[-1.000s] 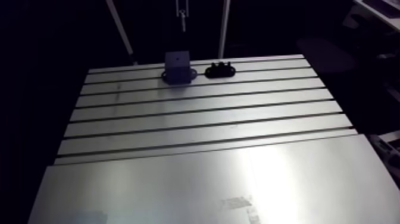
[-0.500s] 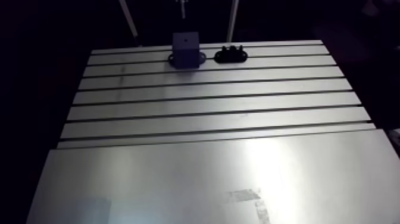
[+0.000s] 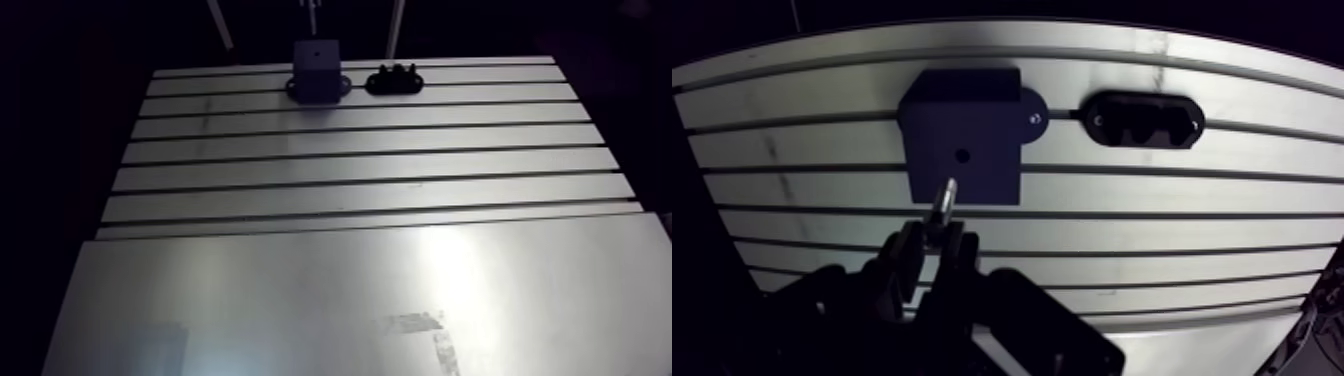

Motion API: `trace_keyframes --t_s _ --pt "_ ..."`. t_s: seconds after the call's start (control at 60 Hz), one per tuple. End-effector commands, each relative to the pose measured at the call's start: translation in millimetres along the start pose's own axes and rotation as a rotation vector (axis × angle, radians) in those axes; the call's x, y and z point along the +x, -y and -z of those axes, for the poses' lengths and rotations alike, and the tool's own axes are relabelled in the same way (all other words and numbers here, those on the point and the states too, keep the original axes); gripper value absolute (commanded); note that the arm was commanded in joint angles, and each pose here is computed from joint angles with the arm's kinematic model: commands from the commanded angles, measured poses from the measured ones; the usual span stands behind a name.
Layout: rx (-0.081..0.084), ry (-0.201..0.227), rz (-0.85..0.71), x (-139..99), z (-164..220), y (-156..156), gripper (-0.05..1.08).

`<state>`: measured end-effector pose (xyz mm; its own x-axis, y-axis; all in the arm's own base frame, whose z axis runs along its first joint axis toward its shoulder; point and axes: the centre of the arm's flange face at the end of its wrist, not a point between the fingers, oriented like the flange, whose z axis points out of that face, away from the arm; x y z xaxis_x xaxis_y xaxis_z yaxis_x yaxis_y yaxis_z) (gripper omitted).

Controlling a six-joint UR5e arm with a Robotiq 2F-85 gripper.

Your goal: Pick up the M10 bolt and insert it into the hole until fully seated.

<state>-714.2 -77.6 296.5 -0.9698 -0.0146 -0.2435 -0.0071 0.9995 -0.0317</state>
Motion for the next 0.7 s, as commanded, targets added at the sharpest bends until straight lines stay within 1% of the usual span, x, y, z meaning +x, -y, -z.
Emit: trace_keyframes --t_s 0.017,0.183,0.367,0.7 --pt "-0.002 0.02 0.004 3.9 -13.0 2.5 1.08" --pt "-0.004 0.02 0.002 4.4 -14.6 3.4 1.08" --pt "-0.003 0.031 -0.001 8.0 -22.4 3.0 1.08" --pt "-0.006 0.025 -0.001 9.2 -22.2 2.6 1.08"
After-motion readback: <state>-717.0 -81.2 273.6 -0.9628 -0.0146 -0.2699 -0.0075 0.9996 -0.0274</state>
